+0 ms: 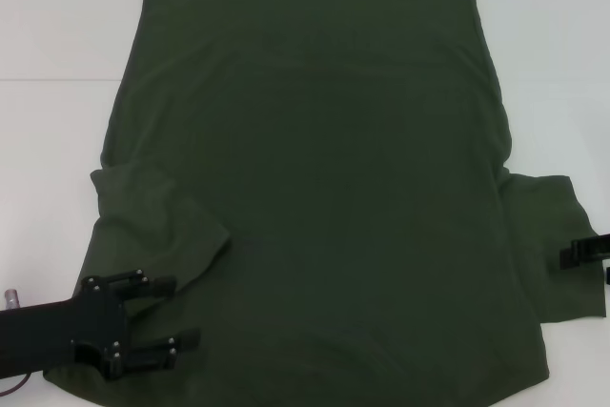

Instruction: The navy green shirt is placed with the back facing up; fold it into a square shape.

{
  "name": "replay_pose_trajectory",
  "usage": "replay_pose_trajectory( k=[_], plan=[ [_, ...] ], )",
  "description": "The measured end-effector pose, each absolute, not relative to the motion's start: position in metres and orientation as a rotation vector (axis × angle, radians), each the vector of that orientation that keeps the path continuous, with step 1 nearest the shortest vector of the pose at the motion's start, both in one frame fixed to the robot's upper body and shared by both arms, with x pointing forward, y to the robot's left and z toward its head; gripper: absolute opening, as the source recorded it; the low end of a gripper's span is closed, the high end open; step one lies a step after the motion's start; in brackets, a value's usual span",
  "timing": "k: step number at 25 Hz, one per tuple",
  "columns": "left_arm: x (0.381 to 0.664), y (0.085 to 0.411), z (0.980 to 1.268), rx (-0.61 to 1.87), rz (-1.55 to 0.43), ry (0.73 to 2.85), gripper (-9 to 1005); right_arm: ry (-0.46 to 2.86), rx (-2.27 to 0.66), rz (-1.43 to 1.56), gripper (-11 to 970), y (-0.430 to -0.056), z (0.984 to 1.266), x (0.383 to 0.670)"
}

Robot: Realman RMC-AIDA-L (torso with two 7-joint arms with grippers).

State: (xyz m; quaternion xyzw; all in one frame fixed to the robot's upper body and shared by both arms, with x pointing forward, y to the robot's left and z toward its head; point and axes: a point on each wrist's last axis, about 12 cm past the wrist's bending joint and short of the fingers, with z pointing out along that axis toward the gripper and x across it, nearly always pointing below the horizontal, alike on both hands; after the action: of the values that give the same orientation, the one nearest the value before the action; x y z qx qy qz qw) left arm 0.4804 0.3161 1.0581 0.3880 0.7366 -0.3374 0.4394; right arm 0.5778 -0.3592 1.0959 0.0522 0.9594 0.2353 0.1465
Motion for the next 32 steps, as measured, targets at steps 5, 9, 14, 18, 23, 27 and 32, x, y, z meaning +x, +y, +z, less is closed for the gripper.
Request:
replay_pose_trajectory(
  k=[5,9,14,18,23,27,32],
  plan=[
    [0.481,0.316,1.058,0.962,-0.836,1.832,769,2.764,0.144,0.669,896,-0.357,1.094,0.579],
    [0.481,0.316,1.057,0.96,-0.835,1.834,769,2.763,0.139,0.672,896,-0.356,1.094,0.581],
    [0.481,0.316,1.057,0.958,-0.835,1.835,768,2.762,0.122,0.677,896,-0.351,1.095,0.583],
    [0.48,0.316,1.056,0.956,-0.835,1.837,768,2.762,0.104,0.684,897,-0.345,1.096,0.586],
    [0.479,0.317,1.056,0.953,-0.836,1.839,767,2.761,0.093,0.694,885,-0.341,1.097,0.588],
    [0.479,0.317,1.056,0.952,-0.836,1.841,767,2.774,0.079,0.695,869,-0.339,1.095,0.588],
    [0.479,0.317,1.055,0.951,-0.836,1.841,769,2.776,0.087,0.688,848,-0.339,1.096,0.588]
  ],
)
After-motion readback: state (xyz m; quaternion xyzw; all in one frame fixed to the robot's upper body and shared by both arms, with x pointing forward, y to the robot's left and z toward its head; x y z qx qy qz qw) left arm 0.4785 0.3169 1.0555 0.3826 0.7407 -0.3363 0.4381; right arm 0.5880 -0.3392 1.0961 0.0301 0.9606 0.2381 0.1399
